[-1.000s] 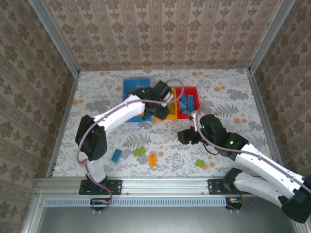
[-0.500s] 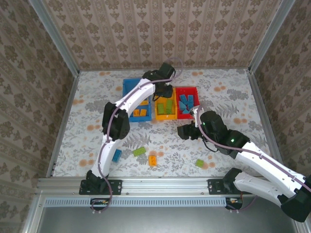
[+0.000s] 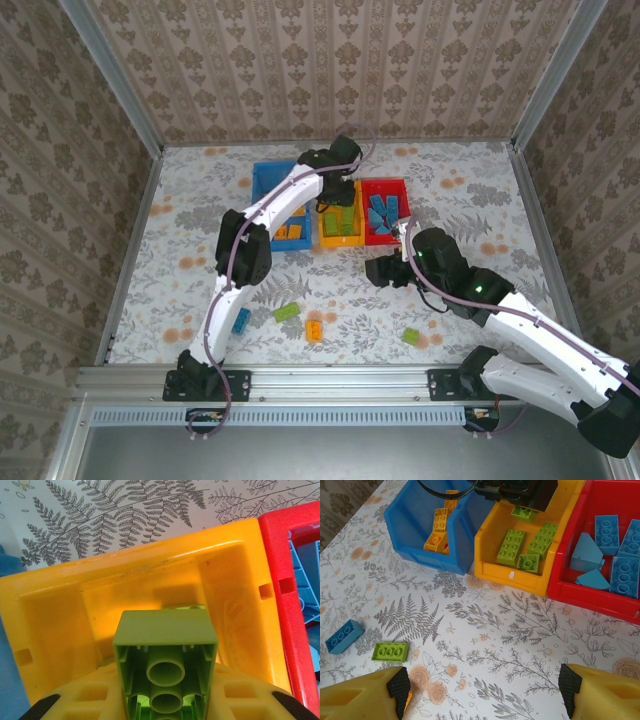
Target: Sort the legos into containers by color
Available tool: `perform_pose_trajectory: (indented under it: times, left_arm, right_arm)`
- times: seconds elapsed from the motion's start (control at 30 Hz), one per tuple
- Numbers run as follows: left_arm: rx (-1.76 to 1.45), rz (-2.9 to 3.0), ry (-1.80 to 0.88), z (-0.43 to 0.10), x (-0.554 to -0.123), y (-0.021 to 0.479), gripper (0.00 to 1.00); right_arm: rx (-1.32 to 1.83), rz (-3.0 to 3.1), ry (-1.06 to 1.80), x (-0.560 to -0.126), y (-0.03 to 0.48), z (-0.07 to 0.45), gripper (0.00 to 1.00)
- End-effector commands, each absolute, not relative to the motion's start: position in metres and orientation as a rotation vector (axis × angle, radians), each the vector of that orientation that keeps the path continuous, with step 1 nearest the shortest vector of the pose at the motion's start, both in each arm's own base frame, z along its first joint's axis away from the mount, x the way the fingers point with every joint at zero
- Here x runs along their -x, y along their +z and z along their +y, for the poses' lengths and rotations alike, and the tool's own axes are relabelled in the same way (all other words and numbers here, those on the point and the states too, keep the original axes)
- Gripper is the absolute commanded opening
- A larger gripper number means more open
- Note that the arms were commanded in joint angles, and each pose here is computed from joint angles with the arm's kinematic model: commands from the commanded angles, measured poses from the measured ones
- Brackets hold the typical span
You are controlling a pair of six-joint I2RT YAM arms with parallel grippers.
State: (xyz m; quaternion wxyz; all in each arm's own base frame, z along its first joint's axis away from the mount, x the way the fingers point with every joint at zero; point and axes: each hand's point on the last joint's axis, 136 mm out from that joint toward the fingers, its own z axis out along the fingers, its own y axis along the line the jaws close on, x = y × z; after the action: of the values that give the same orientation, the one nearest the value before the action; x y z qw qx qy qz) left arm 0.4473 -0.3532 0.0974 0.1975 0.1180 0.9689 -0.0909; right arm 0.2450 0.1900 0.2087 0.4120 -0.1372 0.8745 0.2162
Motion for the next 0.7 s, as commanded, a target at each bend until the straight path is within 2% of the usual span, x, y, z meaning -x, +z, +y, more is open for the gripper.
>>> perform_pose_trajectory:
  times: [0.0, 0.2, 0.37, 0.47, 0.67]
  left_arm:
    - [-0.292, 2.766, -0.23, -0.348, -0.445, 0.077, 0.34]
    - [-0.296, 2.791, -0.225, -0.346, -0.441, 0.071, 0.48]
    - [-0.297, 2.768, -0.246, -0.348, -0.441, 0.087, 0.5]
    - [-0.289, 2.722, -0.271, -0.349, -0.441, 0.113, 0.49]
    - [-0.241, 2.58, -0.319, -0.341, -0.428, 0.196, 0.49]
  right_arm:
    - [0.297, 2.195, 0.531, -0.248, 0.212, 0.184, 0.81]
    - [0.299, 2.205, 0.528, -0.249, 0.207, 0.185, 0.81]
    - [0.305, 2.212, 0.52, -0.248, 0.204, 0.184, 0.82]
    - [0.327, 2.215, 0.507, -0.248, 0.201, 0.184, 0.81]
    - [0.508, 2.225, 0.462, -0.246, 0.184, 0.201, 0.81]
